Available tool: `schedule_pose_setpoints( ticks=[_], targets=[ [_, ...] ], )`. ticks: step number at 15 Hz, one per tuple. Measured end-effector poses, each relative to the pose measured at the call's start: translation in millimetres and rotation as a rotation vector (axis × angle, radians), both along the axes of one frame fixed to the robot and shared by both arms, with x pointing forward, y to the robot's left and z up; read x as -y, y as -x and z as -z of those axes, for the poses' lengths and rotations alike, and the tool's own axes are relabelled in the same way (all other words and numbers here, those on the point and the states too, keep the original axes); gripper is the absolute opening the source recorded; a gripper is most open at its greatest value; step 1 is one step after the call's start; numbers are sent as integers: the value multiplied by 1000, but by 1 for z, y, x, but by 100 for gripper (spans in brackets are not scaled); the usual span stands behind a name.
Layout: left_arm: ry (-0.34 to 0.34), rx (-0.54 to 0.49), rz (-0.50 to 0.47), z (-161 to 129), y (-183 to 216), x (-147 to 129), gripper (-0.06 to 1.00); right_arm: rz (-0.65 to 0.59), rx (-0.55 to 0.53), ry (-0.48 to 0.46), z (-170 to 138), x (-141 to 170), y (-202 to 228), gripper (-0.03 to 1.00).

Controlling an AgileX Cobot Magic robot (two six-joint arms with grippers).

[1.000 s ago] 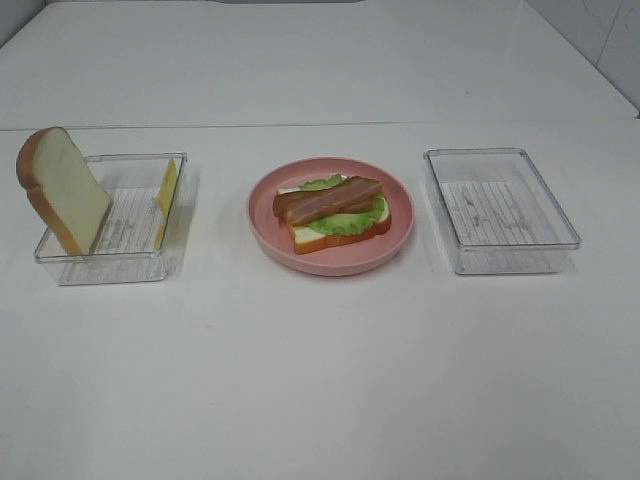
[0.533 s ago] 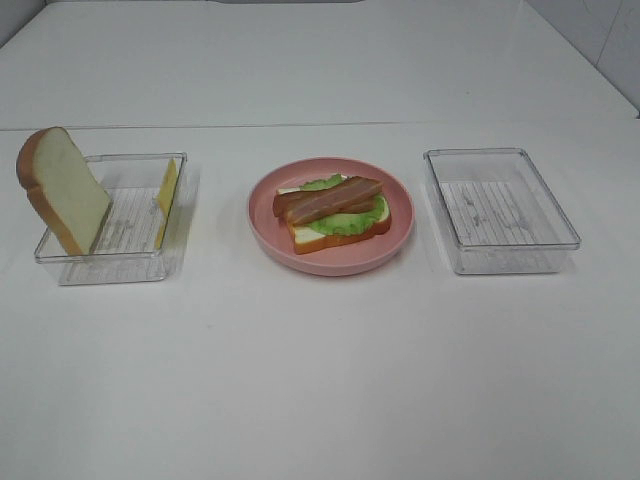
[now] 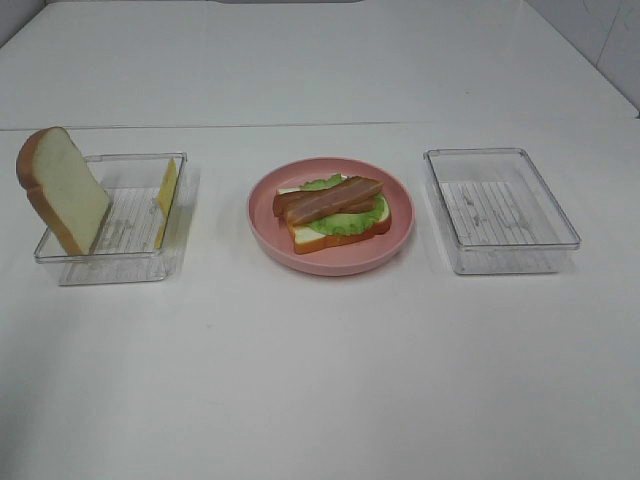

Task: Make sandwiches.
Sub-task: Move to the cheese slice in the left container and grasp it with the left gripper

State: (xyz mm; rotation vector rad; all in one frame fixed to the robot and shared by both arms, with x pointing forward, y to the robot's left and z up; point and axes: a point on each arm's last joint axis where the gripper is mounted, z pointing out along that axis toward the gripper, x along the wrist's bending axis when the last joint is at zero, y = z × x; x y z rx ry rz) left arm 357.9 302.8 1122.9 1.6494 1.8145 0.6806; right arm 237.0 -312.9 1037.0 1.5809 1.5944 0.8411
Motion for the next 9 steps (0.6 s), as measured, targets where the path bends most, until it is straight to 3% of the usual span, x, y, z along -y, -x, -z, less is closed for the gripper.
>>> schedule_pose_setpoints(
  ticks=[9],
  targets=[
    [70,-144,50,-21,-142,0,98,0,0,0,0,0,0,90]
  ],
)
